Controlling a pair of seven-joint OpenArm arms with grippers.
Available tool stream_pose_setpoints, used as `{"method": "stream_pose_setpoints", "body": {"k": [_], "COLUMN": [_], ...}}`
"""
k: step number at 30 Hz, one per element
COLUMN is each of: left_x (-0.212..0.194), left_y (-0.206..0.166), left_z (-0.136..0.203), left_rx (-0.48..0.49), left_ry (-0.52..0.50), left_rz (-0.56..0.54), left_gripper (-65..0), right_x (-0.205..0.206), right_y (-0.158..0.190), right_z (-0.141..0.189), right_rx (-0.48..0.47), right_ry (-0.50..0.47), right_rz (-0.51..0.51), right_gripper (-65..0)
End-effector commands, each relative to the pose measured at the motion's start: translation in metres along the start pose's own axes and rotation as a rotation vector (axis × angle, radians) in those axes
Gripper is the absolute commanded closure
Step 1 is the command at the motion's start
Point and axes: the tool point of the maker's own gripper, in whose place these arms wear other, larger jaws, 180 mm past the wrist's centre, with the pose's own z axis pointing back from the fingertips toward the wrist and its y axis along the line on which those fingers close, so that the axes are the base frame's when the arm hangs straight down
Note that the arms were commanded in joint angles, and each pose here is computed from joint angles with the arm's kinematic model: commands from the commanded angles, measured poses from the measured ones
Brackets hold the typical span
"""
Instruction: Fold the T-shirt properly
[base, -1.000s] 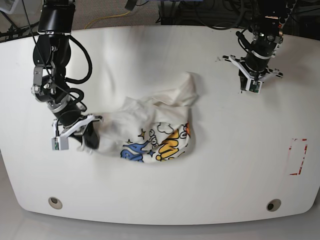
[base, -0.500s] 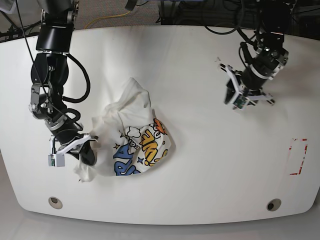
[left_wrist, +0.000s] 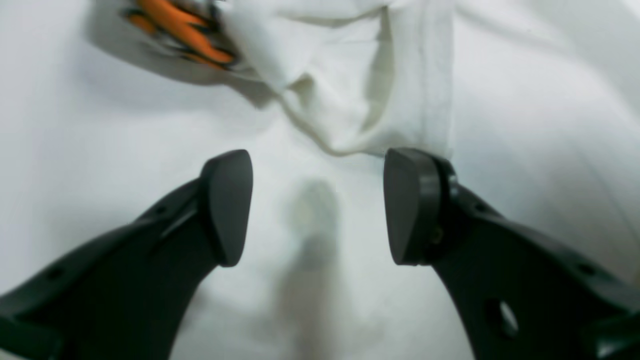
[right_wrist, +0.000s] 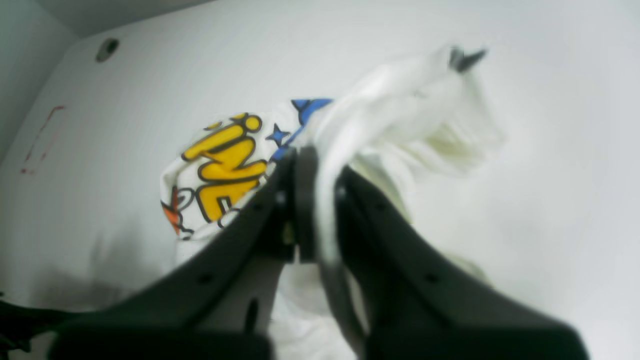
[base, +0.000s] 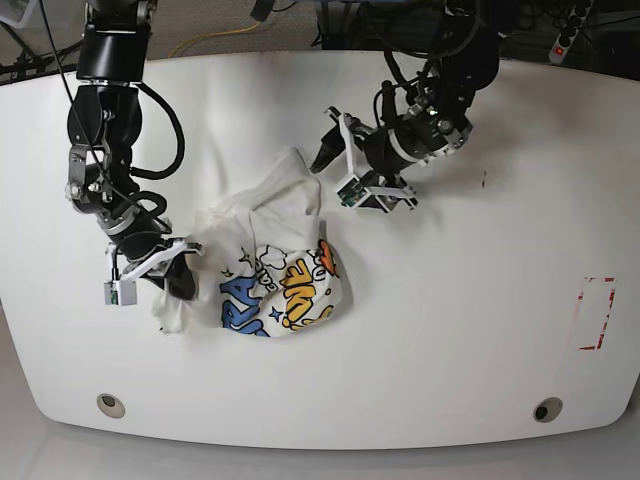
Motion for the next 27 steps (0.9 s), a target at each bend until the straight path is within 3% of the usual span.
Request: {"method": "stream_pose_setpoints", "body": {"k": [1, 10, 16, 18, 21, 23, 27], "left_x": [0.02, 0.01, -0.005, -0.009, -0.02, -0.027, -0.031], "left_y": [-0.009, -0.03, -0.023, -0.025, -0.023, -0.015, 0.005], "left_z": [-0.015, -0.057, -0.072, -0.075, -0.075, -0.073, -0.063], "left_rx": [-0.029, -0.098, -0.049, -0.051, -0.047, -0.018, 0.05], "left_ry": [-0.059, -0.004, 0.065, 0.081, 0.108, 0.126, 0.123], "left_rz": [0.047, 0.161, 0.21, 0.21, 0.209, 0.215, 0.215], "left_gripper": [-38.8, -38.9, -37.8, -31.7, -8.9, 0.0, -0.3], "right_x": [0.024, 0.015, 0.015, 0.015, 0.015, 0.016, 0.018], "right_y": [0.003, 0.001, 0.001, 0.001, 0.001, 0.002, 0.001], "right_z": [0.003, 0.005, 0.005, 0.005, 0.005, 0.005, 0.004], "right_rx": [0.016, 0.01, 0.011, 0.011, 0.011, 0.012, 0.01], "right_ry": [-0.065, -0.048, -0.05, -0.05, -0.05, -0.052, -0.057], "right_rz": [0.021, 0.013, 0.011, 0.011, 0.011, 0.012, 0.013], "right_gripper": [0.0, 0.0, 0.0, 0.0, 0.0, 0.0, 0.0]}}
